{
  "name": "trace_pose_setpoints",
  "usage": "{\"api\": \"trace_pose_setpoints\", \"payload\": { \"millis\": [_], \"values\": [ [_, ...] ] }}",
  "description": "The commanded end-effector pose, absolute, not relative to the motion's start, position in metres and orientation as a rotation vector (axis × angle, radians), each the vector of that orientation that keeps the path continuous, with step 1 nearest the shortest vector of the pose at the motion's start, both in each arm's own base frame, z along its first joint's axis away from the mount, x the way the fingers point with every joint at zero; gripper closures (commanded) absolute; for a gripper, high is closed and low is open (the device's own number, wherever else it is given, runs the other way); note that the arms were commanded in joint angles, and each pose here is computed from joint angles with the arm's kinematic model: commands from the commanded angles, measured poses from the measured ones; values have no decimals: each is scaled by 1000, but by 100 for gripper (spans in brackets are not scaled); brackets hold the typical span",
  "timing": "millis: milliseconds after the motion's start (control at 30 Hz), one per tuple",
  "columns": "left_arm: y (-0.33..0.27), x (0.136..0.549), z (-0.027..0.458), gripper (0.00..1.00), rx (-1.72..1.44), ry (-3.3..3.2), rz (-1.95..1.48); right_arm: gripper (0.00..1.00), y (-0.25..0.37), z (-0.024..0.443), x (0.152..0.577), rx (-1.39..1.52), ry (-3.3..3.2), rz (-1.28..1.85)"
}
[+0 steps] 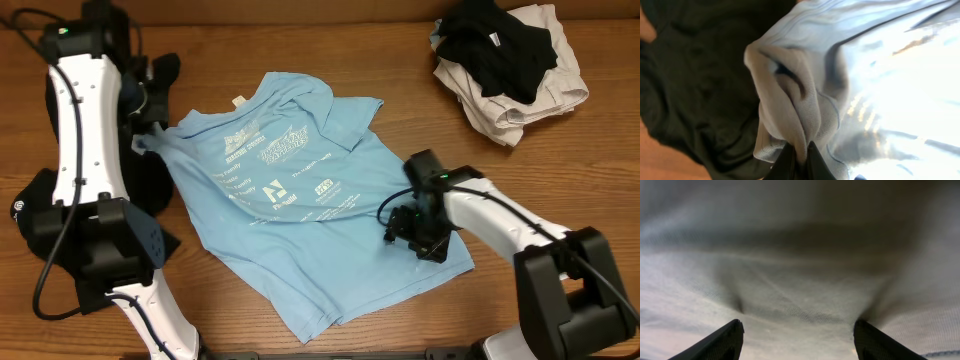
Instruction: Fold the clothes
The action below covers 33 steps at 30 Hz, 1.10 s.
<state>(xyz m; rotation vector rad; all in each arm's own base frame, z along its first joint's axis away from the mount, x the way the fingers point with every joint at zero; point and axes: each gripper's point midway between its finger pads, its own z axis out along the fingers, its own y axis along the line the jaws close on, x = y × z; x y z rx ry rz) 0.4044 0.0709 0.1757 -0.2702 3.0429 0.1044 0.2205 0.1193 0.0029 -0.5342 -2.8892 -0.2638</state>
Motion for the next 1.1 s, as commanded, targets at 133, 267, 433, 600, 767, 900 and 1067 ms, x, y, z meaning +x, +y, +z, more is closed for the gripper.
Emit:
{"api": "trace_pose_setpoints", "payload": {
  "millis": [133,267,433,600,767,900,1067],
  "values": [
    [53,414,191,96,-204,2980,79,25,59,-12,248,-838,-2857,-300],
    [47,414,191,96,-199,2980,34,30,22,-23,266,-970,-2864,-342],
    [16,417,193,96,-173,2967,-226,34,-21,-26,306,-1077,-2983,-405],
    [-9,421,197,96,-133,2943,-383,37,-35,7,330,-1031,-3021,-454],
    [-23,423,198,96,-80,2937,-385,31,-8,69,343,-794,-3051,-631],
    [-25,423,197,96,-70,2938,-380,31,24,117,330,-636,-3118,-663],
    [-24,427,197,96,-69,2926,-367,31,81,147,295,-342,-3164,-664]
  ]
}}
